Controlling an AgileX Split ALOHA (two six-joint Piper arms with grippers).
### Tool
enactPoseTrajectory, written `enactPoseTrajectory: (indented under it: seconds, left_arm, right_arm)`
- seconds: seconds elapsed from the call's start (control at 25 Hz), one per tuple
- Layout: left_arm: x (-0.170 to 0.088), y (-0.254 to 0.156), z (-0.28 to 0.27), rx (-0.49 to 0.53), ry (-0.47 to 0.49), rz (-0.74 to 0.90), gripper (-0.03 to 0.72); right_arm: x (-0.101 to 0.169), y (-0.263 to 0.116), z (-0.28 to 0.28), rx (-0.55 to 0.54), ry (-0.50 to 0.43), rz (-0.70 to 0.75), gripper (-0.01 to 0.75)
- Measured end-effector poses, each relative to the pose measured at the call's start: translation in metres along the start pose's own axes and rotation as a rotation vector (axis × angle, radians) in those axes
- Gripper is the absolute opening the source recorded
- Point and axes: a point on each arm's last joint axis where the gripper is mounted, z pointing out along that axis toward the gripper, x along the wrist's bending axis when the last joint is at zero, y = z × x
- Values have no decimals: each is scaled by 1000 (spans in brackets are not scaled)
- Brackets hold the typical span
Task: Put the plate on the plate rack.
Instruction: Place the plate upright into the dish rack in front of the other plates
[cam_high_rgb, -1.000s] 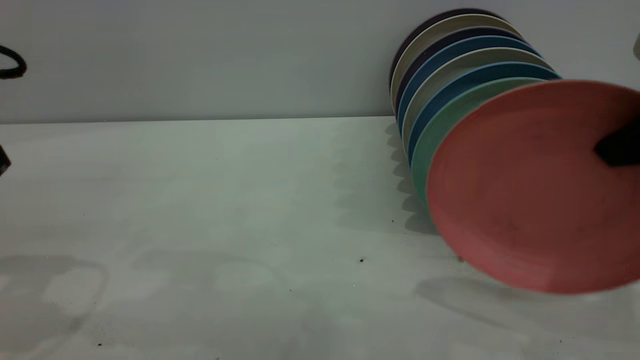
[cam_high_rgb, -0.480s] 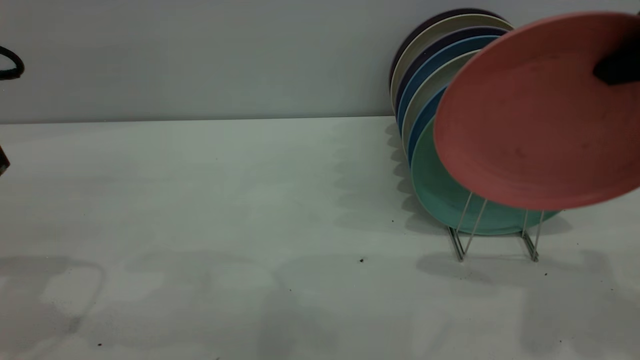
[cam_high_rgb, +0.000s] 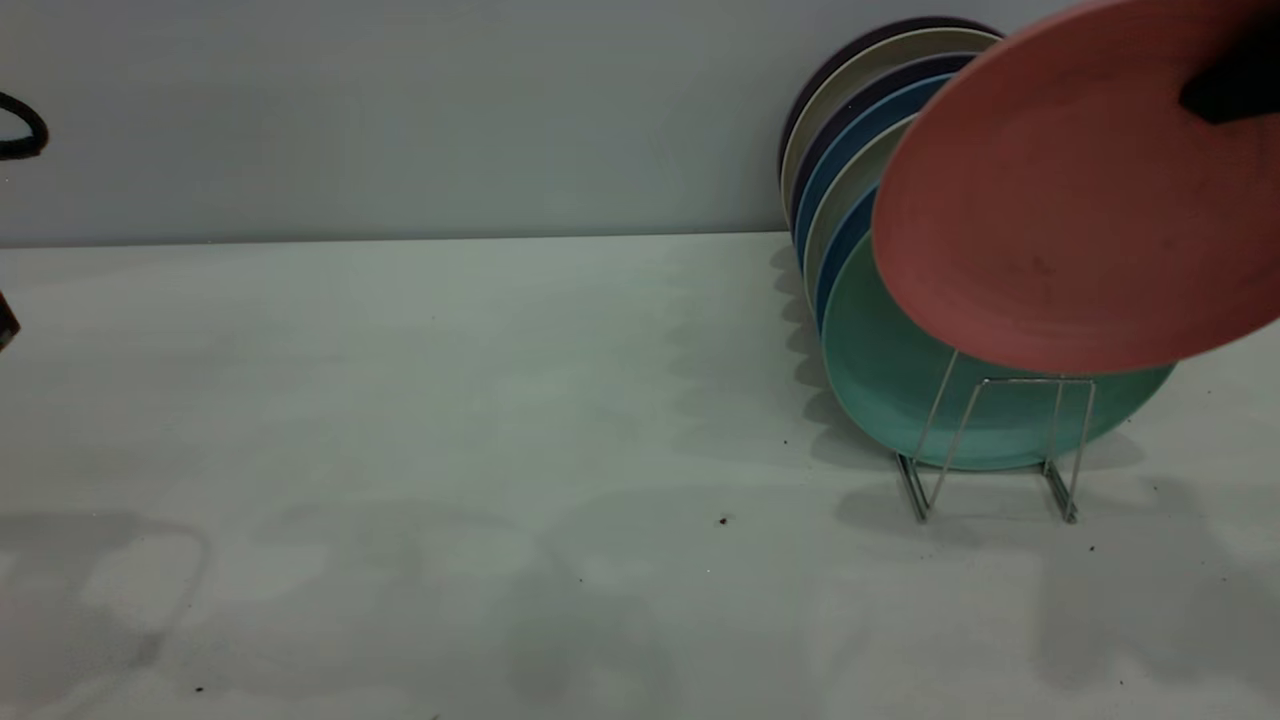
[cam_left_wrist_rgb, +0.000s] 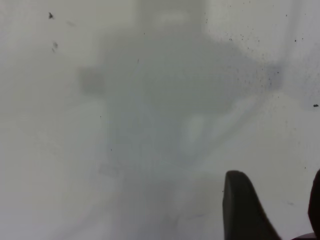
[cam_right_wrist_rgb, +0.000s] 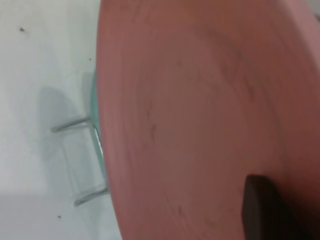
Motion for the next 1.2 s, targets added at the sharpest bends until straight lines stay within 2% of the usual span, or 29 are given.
enactPoseTrajectory:
  seconds: [0.16,0.48,0.68,1.2]
  left_arm:
    - [0,0,0,0,0,0,360]
    - [0,0,0,0,0,-3,360]
    - [0,0,0,0,0,-3,360]
    - [0,1,0,-6,0,-3,360]
  right_arm:
    - [-4,0,5,-1,3,-1,113]
    - [0,-5,25,-4,94,1,113]
    - [-1,-5,32,-7,120,-3,113]
    - [-2,6,16,-65,152,-9,113]
